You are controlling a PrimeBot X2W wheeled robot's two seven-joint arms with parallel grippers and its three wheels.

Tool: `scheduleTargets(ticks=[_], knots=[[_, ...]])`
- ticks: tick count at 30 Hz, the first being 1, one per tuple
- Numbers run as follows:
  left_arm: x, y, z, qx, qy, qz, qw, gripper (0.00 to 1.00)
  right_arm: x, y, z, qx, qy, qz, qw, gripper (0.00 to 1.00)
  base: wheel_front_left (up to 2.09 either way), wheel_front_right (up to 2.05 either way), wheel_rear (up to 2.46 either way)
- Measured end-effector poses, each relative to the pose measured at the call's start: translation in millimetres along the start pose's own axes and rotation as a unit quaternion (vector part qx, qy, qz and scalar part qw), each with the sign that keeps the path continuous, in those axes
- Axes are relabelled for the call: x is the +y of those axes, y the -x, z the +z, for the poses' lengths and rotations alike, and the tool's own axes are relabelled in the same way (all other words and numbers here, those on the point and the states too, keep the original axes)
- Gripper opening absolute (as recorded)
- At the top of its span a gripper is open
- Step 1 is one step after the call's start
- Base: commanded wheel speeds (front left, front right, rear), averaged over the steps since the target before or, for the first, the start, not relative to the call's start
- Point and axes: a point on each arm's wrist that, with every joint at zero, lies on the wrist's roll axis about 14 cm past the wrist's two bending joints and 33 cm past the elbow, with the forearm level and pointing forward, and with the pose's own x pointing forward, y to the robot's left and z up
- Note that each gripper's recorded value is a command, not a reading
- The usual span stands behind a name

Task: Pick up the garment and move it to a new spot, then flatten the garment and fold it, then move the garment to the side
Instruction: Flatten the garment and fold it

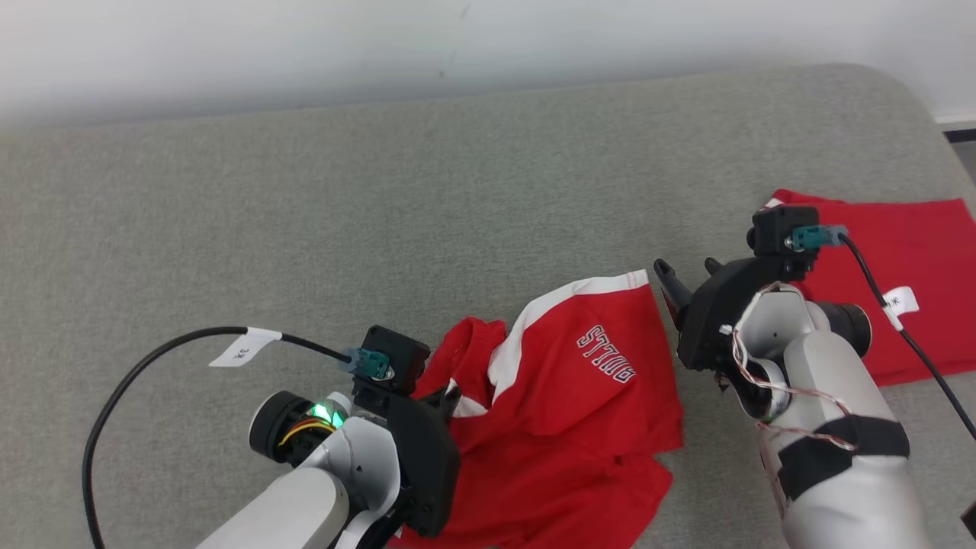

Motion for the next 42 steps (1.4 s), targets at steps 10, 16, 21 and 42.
scheduleTargets(ticks=[10,16,21,42], knots=[[19.1,-4.1,-8.4,0.004,0.023,0.014,1.0,0.0,13.8,-48.0,-36.9,0.117,0.024,0.006,0.993,0.82,0.0,0.0,0.0],[25.8,-2.5,-9.3,0.001,0.03,0.023,0.999,0.0,18.6,-52.3,-43.5,0.143,0.049,0.008,0.989,0.27,0.0,0.0,0.0],[29.6,0.9,-3.8,-0.011,0.033,0.033,0.999,0.0,21.1,-48.8,-45.4,0.153,0.066,0.008,0.986,0.22,0.0,0.0,0.0],[110.2,23.4,150.8,-0.313,0.129,0.077,0.938,0.0,46.3,-64.6,104.6,-0.123,0.067,0.039,0.989,0.0,0.0,0.0,0.0]])
